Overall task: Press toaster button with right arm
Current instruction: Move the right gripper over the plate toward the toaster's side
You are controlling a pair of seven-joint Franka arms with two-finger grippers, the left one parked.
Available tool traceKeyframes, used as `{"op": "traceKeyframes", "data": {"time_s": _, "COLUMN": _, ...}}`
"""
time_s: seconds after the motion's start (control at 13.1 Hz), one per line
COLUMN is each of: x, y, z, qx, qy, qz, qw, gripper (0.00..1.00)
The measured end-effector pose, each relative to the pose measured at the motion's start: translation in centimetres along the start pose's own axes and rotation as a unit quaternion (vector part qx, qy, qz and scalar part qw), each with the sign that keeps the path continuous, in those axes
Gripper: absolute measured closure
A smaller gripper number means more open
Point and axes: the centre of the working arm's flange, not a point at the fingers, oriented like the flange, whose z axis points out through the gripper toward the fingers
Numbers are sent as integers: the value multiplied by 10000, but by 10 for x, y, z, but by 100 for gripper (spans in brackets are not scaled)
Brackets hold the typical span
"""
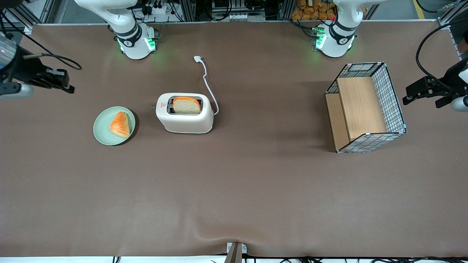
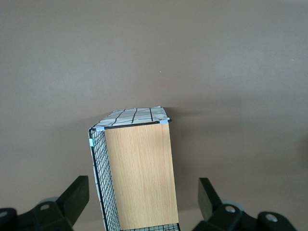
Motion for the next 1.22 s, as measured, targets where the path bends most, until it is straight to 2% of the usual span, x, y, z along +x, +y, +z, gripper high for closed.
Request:
{"op": "traceKeyframes", "data": {"time_s": 0.23, "x": 3, "y": 3, "z": 46, "qx": 392, "qy": -139, "qz": 157, "qw": 9990, "gripper": 99}}
{"op": "traceKeyframes", "data": {"time_s": 0.46, "x": 1, "y": 4, "z": 82, "qx": 579, "qy": -303, "qz": 273, "qw": 9975, "gripper": 99}}
{"op": "traceKeyframes", "data": {"time_s": 0.61, "x": -2, "y": 0, "z": 103, "qx": 906, "qy": -428, "qz": 388, "qw": 9942, "gripper": 99}}
{"op": "traceKeyframes", "data": {"time_s": 0.84, "x": -8, "y": -4, "z": 139, "qx": 1131, "qy": -536, "qz": 520, "qw": 9908, "gripper": 99}}
{"op": "traceKeyframes", "data": {"time_s": 1.07, "x": -15, "y": -5, "z": 173, "qx": 1513, "qy": -577, "qz": 554, "qw": 9852, "gripper": 99}}
{"op": "traceKeyframes", "data": {"time_s": 1.22, "x": -20, "y": -1, "z": 196, "qx": 1655, "qy": -641, "qz": 625, "qw": 9821, "gripper": 99}}
